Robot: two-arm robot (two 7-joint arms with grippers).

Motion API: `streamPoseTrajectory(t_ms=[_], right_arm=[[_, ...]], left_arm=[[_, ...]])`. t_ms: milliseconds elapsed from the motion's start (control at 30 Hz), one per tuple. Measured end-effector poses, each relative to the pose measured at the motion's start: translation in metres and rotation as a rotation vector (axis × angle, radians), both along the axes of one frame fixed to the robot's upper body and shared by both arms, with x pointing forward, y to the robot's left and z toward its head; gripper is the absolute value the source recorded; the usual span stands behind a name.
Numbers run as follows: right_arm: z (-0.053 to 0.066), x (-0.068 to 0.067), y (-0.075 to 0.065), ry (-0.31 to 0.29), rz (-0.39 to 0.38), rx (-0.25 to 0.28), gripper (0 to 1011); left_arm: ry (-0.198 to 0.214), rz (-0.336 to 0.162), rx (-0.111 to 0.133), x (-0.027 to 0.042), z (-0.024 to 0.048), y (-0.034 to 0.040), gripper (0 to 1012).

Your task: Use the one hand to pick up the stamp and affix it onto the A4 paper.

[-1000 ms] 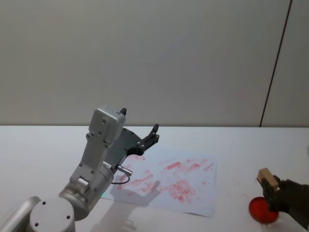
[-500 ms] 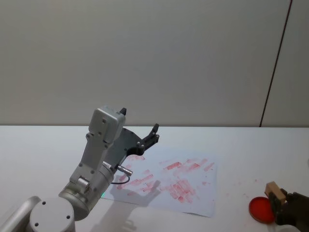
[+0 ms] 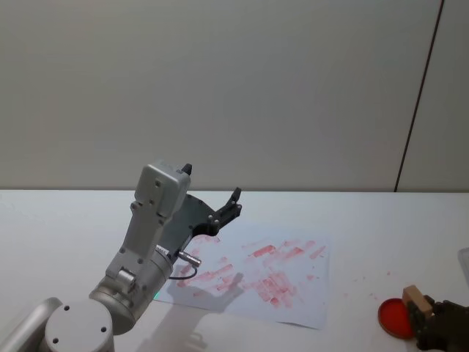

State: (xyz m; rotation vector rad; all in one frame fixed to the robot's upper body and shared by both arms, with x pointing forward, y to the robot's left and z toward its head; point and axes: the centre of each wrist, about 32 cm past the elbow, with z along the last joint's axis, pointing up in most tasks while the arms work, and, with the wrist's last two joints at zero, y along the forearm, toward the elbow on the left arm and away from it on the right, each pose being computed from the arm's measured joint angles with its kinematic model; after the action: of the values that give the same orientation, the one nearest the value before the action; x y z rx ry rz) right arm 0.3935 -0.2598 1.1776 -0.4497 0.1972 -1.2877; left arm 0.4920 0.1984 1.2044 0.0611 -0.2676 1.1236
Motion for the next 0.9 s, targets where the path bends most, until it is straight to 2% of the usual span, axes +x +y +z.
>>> streamPoseTrajectory(t_ms=[133, 433, 633, 667, 733, 900], right_arm=[[-0.0011, 0.0005, 0.0003, 0.002, 0.001, -0.004, 278], [-0.0028, 0.0012, 0.0008, 0.006, 0.002, -0.010, 589], [-0.0034, 0.0014, 0.0009, 0.007, 0.003, -0.012, 764], [-0.0035, 0.0014, 0.0009, 0.007, 0.003, -0.013, 764], [-0.0037, 0.0015, 0.0009, 0.007, 0.003, -0.013, 860], [-0.0038, 0.0016, 0.0011, 0.007, 0.004, -0.014, 972]], left_arm=[[0.000, 0.000, 0.000, 0.0000, 0.0000, 0.0000, 1002], [0.000, 0.000, 0.000, 0.0000, 0.0000, 0.0000, 1002], [0.000, 0.000, 0.000, 0.0000, 0.0000, 0.0000, 1002], [0.000, 0.000, 0.000, 0.0000, 0.0000, 0.0000, 1002], [0.000, 0.000, 0.000, 0.0000, 0.0000, 0.0000, 1002], [0.000, 0.000, 0.000, 0.0000, 0.0000, 0.0000, 1002]])
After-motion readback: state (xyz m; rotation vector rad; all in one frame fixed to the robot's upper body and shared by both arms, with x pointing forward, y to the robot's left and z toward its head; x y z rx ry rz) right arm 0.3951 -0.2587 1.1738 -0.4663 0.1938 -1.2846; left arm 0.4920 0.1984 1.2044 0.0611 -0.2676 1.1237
